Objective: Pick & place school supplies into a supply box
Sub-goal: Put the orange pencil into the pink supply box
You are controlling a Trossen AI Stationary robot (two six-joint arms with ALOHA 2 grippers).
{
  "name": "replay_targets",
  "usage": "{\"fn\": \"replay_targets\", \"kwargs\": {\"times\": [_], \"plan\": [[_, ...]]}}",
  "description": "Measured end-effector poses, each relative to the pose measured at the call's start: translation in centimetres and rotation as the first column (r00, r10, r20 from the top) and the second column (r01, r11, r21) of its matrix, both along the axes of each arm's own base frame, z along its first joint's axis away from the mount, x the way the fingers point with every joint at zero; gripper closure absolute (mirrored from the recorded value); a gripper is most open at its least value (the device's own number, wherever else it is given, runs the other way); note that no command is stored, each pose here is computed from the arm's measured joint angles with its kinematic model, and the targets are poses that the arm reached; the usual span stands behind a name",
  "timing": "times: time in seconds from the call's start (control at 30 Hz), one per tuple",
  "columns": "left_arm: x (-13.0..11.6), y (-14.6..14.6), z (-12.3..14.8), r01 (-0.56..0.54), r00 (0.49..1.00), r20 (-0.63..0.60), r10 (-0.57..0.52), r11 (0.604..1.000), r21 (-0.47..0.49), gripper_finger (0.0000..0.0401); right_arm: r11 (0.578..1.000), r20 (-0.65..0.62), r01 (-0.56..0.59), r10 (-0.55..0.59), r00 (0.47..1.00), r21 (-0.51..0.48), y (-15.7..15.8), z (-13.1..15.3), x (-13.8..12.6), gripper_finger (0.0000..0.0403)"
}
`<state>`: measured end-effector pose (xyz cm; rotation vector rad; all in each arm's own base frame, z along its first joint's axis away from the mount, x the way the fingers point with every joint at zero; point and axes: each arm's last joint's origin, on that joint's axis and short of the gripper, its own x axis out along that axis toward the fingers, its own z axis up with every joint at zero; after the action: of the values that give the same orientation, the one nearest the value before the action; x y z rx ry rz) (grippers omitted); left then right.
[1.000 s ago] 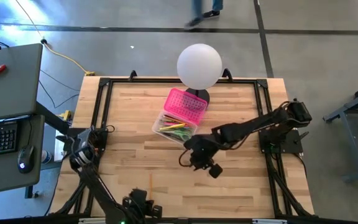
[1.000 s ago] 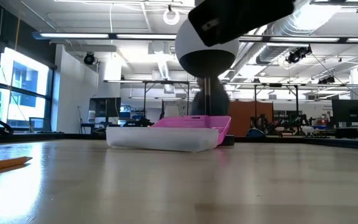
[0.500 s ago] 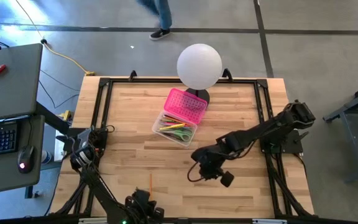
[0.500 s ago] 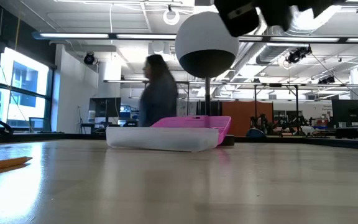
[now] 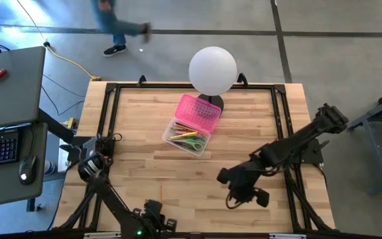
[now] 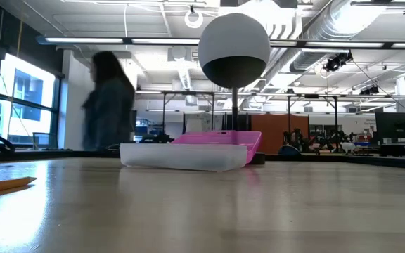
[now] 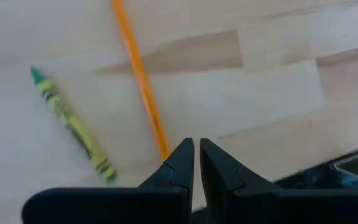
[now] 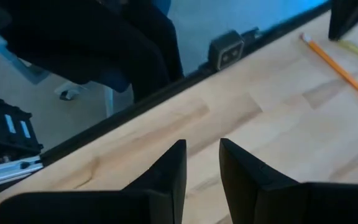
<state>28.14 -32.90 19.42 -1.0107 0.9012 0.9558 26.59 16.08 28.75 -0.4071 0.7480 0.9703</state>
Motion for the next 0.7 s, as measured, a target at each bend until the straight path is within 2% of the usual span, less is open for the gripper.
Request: {"fn": "replay_targets", "kwargs": {"times": [0.3, 0.4, 0.53, 0.6, 0.7], "plan": [[1.6, 1.5, -0.1, 0.083, 0.996, -0.048, -0.081, 0.996, 0.042, 0.0341, 1.0, 0.001, -0.012, 0.012, 1.0, -0.001, 0.2, 0.6, -0.9, 0.0329], [2.1, 2.0, -0.2, 0.114, 0.985, -0.13, -0.115, 0.993, -0.015, 0.0341, 1.0, -0.002, -0.009, 0.009, 1.0, -0.003, 0.1, 0.6, -0.9, 0.0329], [2.4, 2.4, -0.3, 0.094, 0.972, -0.208, -0.114, 0.99, -0.105, 0.0341, 1.0, 0.003, -0.002, 0.002, 1.0, -0.001, 0.2, 0.6, -0.8, 0.0329], [2.4, 2.4, -0.3, 0.093, 0.973, -0.204, -0.112, 0.99, -0.102, 0.0341, 0.998, 0.022, 0.058, -0.058, 0.998, -0.006, 0.2, 0.7, -0.6, 0.0329], [2.4, 2.4, -0.2, 0.075, 0.982, -0.167, -0.085, 0.995, -0.06, 0.0341, 0.973, 0.075, 0.228, -0.225, 0.971, -0.034, 0.1, 0.9, -0.1, 0.0329]]}}
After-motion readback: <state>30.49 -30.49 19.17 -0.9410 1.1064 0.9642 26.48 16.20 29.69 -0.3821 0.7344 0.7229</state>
